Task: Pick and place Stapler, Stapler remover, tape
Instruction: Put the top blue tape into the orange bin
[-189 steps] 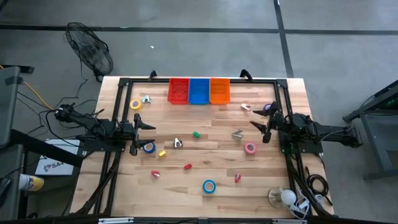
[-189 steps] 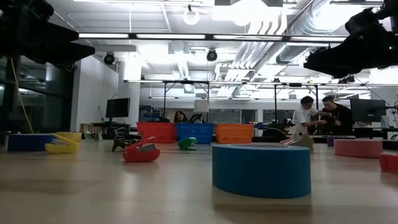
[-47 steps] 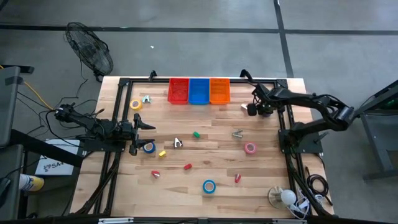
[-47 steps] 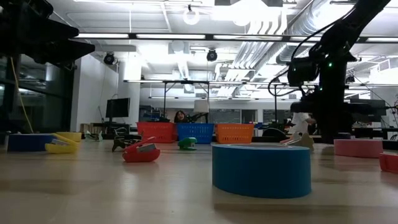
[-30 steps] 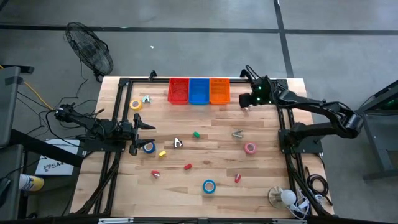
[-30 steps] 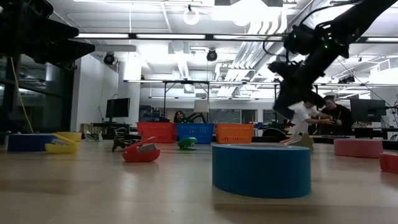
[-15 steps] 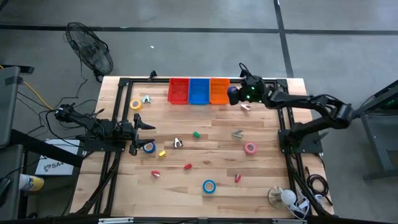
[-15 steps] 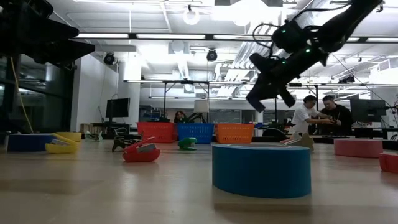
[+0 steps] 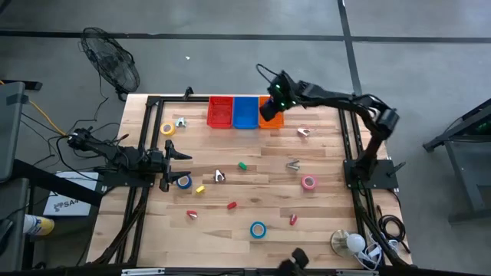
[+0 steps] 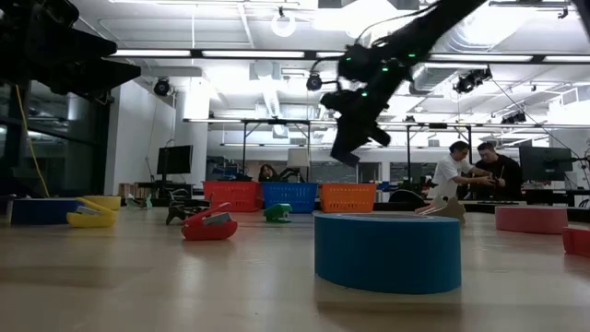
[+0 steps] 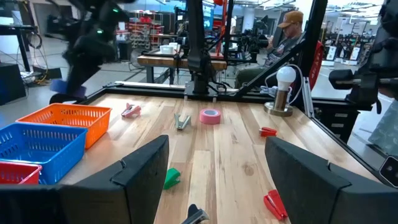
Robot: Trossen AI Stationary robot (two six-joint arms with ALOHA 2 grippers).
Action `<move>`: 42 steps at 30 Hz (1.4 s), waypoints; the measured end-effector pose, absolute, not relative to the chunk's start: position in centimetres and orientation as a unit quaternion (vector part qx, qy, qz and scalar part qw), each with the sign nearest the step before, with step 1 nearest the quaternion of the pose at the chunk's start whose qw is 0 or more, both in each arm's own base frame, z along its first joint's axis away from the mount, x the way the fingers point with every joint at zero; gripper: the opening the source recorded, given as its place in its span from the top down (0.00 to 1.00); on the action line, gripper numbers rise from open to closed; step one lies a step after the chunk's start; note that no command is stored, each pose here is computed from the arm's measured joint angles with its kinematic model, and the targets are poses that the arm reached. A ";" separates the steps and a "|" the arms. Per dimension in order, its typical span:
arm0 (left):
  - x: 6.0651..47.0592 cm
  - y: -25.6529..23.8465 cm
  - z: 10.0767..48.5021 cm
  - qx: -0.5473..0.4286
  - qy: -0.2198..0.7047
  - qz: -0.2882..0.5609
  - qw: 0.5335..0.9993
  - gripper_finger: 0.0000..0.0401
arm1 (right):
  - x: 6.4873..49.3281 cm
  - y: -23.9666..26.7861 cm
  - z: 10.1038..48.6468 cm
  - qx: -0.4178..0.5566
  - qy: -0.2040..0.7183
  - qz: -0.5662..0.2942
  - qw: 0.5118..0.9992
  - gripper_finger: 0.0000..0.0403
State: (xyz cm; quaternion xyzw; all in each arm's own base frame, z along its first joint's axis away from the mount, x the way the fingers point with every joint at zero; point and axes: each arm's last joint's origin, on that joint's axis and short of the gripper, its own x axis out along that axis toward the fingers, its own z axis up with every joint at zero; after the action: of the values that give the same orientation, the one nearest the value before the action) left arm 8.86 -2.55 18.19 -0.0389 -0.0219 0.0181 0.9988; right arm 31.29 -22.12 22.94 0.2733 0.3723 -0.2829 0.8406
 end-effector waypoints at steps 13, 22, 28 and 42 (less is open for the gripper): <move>8.9 -2.6 18.2 -0.039 -0.022 0.018 0.999 0.35 | 34.5 -24.9 21.3 0.103 0.549 -0.197 0.806 0.90; 8.9 -2.5 18.2 -0.039 -0.022 0.018 0.999 0.35 | 33.8 -26.2 20.9 0.061 0.555 -0.157 0.815 0.88; 8.9 -2.6 18.2 -0.039 -0.022 0.018 0.999 0.35 | 33.5 -27.0 20.2 0.080 0.522 -0.134 0.839 0.89; 8.9 -2.5 18.2 -0.039 -0.022 0.018 0.999 0.35 | 33.3 -26.9 18.1 0.061 0.507 -0.127 0.850 0.89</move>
State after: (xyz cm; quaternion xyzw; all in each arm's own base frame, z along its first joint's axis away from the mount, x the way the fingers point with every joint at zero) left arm 8.86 -2.55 18.19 -0.0388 -0.0219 0.0183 0.9988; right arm 33.25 -26.90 18.13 0.0607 0.5072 -0.1265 0.8503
